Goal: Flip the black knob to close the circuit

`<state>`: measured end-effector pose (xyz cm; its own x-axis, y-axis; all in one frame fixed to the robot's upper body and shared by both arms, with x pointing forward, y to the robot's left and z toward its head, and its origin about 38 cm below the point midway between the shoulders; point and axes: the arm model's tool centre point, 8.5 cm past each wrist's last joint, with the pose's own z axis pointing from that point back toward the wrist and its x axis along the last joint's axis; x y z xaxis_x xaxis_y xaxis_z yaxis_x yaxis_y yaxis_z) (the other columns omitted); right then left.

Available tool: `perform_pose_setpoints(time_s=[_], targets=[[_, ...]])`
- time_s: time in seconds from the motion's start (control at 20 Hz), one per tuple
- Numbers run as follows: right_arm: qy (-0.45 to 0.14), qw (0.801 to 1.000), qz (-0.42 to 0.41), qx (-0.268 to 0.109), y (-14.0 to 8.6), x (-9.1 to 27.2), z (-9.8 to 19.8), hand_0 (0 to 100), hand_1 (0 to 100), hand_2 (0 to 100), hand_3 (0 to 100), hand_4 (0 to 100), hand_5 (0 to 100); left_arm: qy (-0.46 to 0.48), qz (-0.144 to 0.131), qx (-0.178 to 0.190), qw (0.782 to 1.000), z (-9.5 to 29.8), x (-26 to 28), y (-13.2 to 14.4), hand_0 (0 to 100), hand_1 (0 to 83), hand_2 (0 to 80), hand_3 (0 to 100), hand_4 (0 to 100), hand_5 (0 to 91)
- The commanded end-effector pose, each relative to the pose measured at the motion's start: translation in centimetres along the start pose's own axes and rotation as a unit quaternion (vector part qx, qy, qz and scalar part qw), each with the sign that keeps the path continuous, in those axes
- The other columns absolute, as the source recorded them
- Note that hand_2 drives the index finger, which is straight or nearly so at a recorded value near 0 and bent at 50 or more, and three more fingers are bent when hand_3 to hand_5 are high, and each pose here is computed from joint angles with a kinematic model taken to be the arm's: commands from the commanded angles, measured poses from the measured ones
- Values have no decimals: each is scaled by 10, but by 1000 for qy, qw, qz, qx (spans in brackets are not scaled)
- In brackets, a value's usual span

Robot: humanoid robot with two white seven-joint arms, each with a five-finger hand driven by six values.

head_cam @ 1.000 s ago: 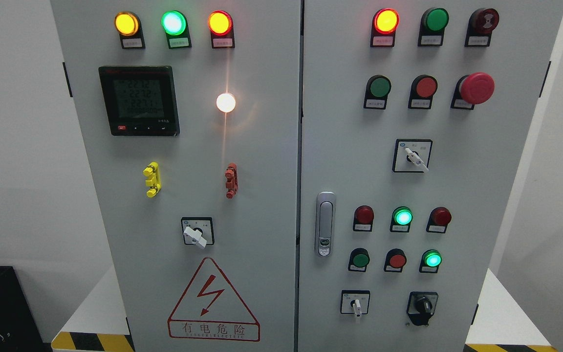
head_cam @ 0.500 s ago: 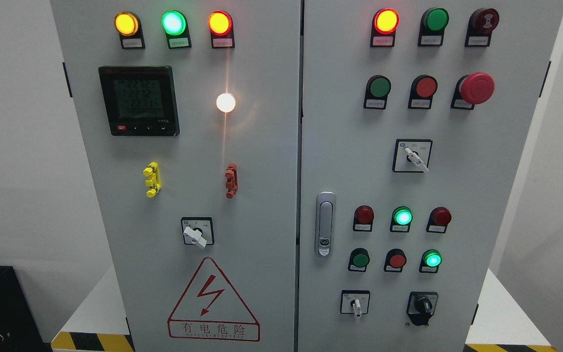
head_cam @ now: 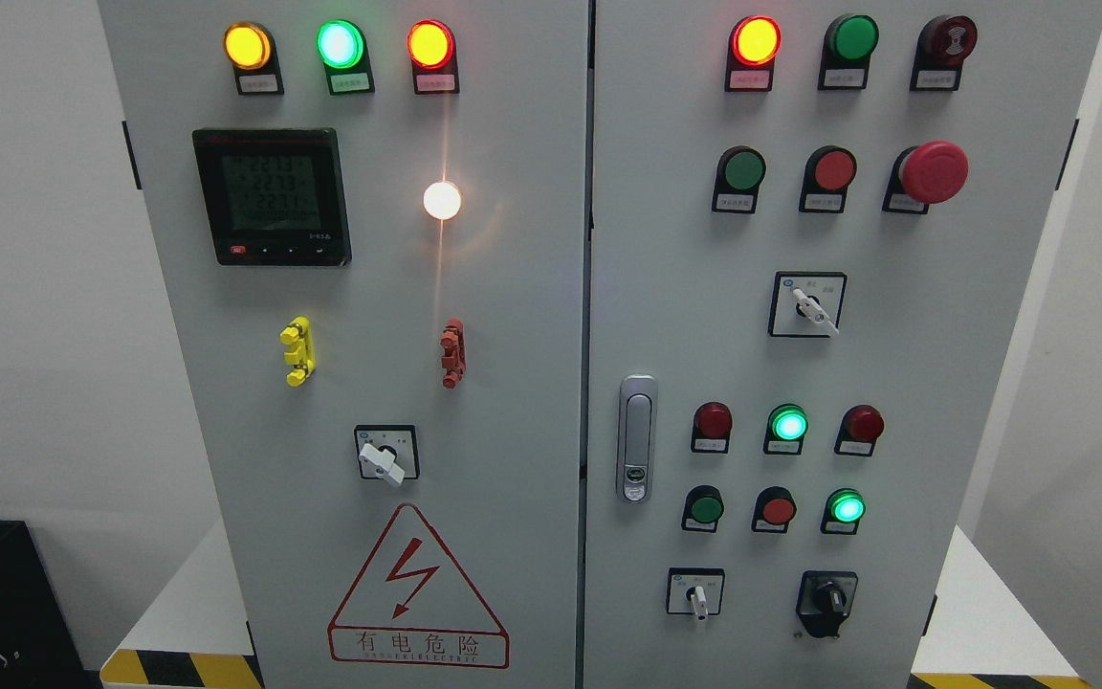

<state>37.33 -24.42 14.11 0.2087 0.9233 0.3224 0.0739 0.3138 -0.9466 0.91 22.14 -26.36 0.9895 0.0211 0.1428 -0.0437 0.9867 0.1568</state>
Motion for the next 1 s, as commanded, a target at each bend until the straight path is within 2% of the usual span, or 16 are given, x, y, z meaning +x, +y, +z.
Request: perform_pose_setpoints(time_s=[0.0, 0.5, 0.95], targets=[[1, 1000, 7, -30, -23, 8, -12, 0, 0, 975, 1000, 1000, 1000, 0, 0, 0, 1000, 0, 0, 0, 120, 556, 0, 0, 0, 0], [27, 998, 27, -40, -33, -8, -30, 0, 0, 975, 1000, 1000, 1000, 0, 0, 0, 1000, 0, 0, 0, 120, 556, 0, 0, 0, 0], [26, 998, 31, -58, -45, -3, -36, 0, 0, 974, 1000, 1000, 1000, 0, 0, 0, 1000, 0, 0, 0, 120, 556, 0, 0, 0, 0]])
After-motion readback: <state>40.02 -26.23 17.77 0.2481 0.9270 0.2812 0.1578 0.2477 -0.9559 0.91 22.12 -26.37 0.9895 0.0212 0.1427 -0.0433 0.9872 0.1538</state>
